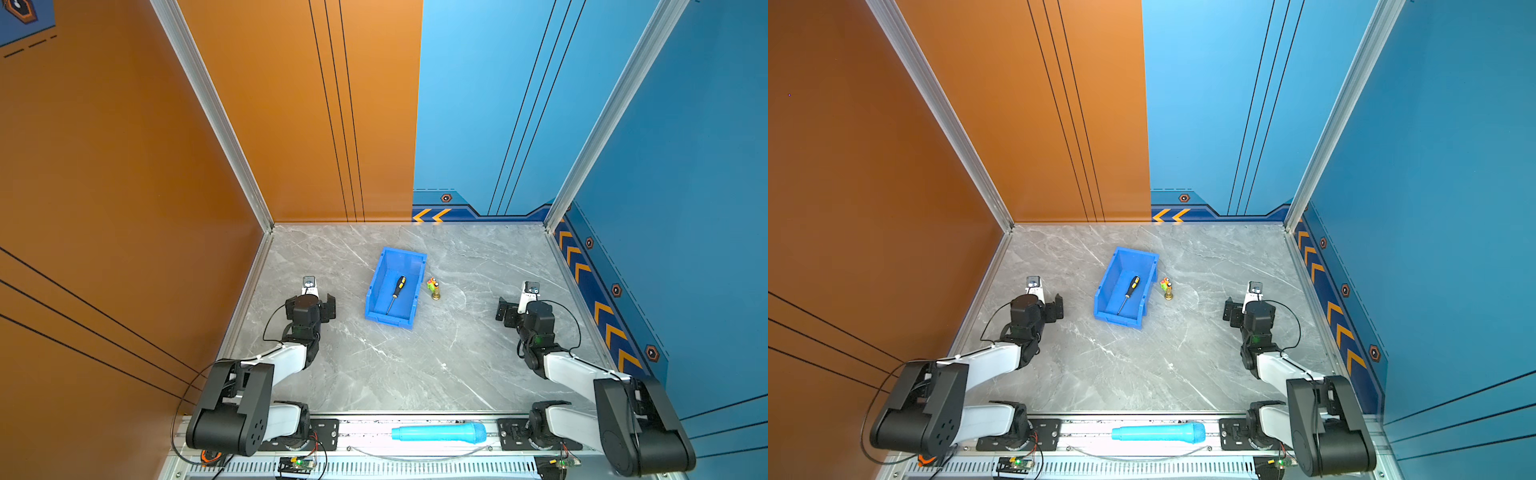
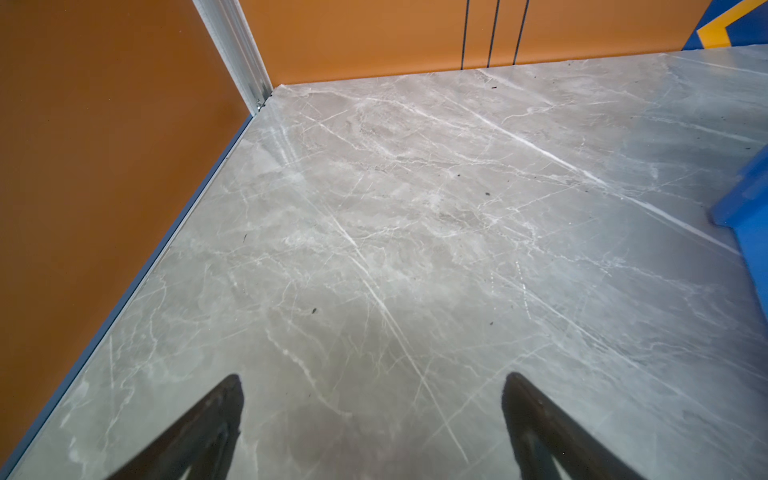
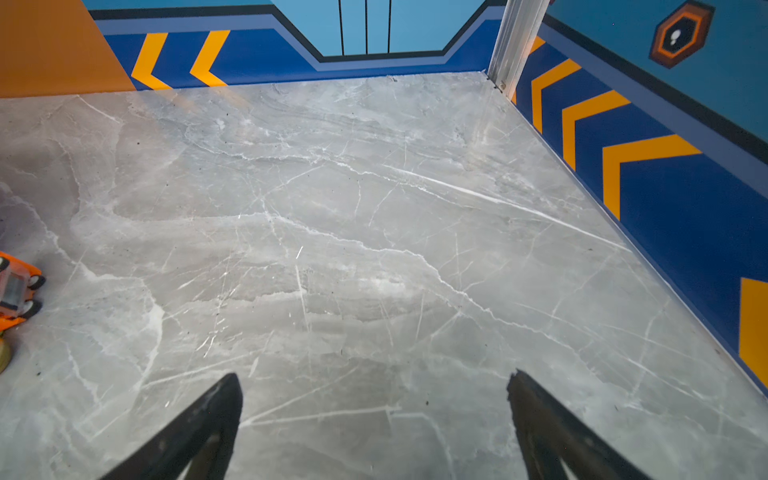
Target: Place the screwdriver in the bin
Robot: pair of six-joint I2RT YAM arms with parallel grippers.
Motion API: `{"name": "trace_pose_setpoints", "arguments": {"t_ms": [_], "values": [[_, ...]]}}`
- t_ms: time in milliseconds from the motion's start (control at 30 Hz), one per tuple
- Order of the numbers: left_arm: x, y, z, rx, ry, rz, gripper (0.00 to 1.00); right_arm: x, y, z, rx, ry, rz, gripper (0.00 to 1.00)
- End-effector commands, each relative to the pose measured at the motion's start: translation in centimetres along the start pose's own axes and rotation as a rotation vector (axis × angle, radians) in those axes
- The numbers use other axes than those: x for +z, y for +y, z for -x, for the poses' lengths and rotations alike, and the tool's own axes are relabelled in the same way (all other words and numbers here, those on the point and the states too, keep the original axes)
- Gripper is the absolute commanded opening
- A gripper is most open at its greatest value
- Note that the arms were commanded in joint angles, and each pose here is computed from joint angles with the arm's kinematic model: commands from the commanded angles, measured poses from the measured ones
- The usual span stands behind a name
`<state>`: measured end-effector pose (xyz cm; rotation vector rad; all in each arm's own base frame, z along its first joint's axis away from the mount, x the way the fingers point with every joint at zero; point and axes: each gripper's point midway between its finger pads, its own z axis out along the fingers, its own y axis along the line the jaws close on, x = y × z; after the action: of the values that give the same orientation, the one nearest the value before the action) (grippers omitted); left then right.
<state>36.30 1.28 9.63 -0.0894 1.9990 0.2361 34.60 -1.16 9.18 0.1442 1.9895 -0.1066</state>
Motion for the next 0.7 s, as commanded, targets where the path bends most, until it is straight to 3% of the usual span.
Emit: {"name": "trace_pose_setpoints", "arguments": {"t_ms": [0,667], "values": [[1.0,-0.7,2.8,0.005,-0.086,-0.036,0.98,1.0,0.1,4.2,0.005,-0.143,-0.019,1.0],[3.2,-0.3,0.8,-0.04,-0.084,-0.064,0.98,4.2,-0.4,2.2,0.013,-0.095,-0.048,1.0]]}}
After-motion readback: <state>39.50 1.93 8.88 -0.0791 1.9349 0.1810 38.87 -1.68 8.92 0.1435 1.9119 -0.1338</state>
